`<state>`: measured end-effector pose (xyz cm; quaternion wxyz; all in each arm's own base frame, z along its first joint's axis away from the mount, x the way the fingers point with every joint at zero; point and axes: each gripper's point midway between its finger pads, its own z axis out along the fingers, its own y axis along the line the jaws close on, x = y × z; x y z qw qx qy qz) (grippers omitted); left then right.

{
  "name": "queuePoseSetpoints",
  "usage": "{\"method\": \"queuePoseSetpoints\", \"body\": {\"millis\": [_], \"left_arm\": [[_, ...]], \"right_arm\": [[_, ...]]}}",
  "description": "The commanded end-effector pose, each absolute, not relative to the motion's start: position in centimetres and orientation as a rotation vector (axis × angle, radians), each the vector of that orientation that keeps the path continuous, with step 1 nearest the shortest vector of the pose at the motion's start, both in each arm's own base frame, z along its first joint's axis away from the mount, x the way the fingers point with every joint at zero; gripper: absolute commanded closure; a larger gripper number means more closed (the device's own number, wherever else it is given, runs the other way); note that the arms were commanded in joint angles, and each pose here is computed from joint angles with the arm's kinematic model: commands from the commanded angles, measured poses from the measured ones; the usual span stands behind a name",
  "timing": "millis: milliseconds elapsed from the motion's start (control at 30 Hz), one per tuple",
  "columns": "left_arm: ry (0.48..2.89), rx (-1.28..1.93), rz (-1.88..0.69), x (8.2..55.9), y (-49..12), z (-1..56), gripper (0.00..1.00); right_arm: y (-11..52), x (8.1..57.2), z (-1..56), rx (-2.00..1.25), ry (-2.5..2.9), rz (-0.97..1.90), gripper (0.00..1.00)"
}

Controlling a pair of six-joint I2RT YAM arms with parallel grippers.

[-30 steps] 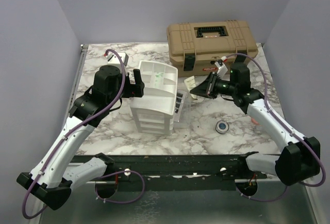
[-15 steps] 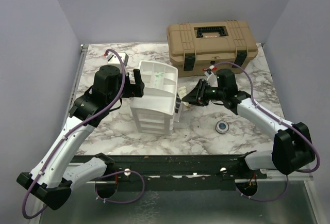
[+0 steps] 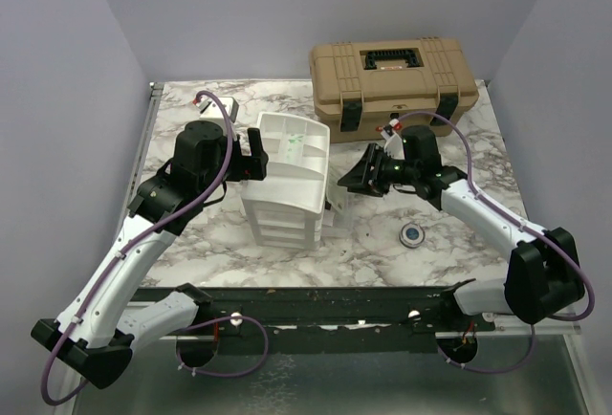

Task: Organize the makeup
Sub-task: Place the makeup tool in the drawer.

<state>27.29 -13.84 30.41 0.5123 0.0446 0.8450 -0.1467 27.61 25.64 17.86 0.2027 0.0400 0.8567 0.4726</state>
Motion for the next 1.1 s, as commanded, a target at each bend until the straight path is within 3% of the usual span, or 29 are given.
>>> {"method": "queuePoseSetpoints", "body": {"millis": [0,100,333,667,1067], "left_arm": [[2.016,0.112,-0.379,27.4,-14.2,31.1,0.07],[2.019,0.118,-0.379,27.6,-14.4,31.1,0.07],[2.027,0.127,-0.380,27.8,-14.6,30.9,0.07],[2.051,0.119,-0.347,28.1,-14.4,29.8,0.07],[2.079,0.131,-0.329,28.7,-14.7,28.7,0.07]], "right_arm": [[25.4,27.6,18.6,0.057,2.374,1.270,0.51],[26.1,27.7,19.0,0.020,2.358,1.313,0.66],[27.8,29.5,18.6,-0.046,2.379,1.249,0.67],[27.3,31.1,13.7,0.034,2.488,1.045,0.78],[28.4,31.4,10.4,-0.118,2.598,0.854,0.76]]}}
